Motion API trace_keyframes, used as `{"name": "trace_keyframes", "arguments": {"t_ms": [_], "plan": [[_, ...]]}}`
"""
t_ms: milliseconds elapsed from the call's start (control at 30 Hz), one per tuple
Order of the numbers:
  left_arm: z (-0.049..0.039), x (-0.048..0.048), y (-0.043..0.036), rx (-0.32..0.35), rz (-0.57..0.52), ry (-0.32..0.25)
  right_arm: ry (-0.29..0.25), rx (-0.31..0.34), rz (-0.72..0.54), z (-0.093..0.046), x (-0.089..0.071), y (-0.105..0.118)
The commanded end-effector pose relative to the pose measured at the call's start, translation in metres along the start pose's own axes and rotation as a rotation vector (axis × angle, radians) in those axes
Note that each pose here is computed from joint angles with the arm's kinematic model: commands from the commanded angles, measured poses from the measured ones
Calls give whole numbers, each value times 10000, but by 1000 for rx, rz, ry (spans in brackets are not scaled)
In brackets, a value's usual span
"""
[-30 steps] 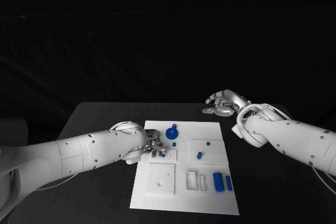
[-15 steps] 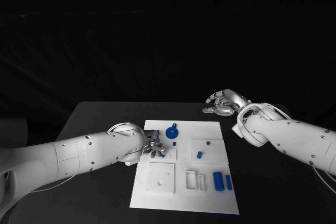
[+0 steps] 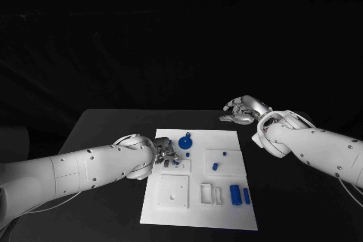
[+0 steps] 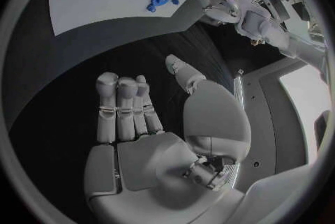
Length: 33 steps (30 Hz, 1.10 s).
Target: Assemble the parts on the task board
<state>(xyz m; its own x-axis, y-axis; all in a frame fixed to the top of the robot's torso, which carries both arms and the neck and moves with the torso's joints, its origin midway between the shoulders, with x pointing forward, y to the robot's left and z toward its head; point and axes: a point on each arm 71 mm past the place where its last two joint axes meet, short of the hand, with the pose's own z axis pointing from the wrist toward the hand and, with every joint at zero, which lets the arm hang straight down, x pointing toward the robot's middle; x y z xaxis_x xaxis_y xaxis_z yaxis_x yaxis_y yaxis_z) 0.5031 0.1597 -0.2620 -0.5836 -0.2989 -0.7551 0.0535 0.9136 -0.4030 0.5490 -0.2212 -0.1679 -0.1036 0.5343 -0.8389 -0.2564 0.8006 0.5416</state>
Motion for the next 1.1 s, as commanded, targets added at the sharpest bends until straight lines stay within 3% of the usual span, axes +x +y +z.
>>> {"name": "trace_keyframes", "arguments": {"t_ms": [33,300,700,900,1100], "plan": [[-3,-27,-28,28,-32,-52,12,-14,-8,-3,7,15],[30,35,-28,2,-6,11,15,-13,-8,5,16,20],[81,40,22,-28,15,16,16,-14,-8,3,16,20],[86,98,20,-23,27,88,16,-13,-8,4,15,17],[98,107,22,-27,27,99,17,-14,-7,7,22,25]]}}
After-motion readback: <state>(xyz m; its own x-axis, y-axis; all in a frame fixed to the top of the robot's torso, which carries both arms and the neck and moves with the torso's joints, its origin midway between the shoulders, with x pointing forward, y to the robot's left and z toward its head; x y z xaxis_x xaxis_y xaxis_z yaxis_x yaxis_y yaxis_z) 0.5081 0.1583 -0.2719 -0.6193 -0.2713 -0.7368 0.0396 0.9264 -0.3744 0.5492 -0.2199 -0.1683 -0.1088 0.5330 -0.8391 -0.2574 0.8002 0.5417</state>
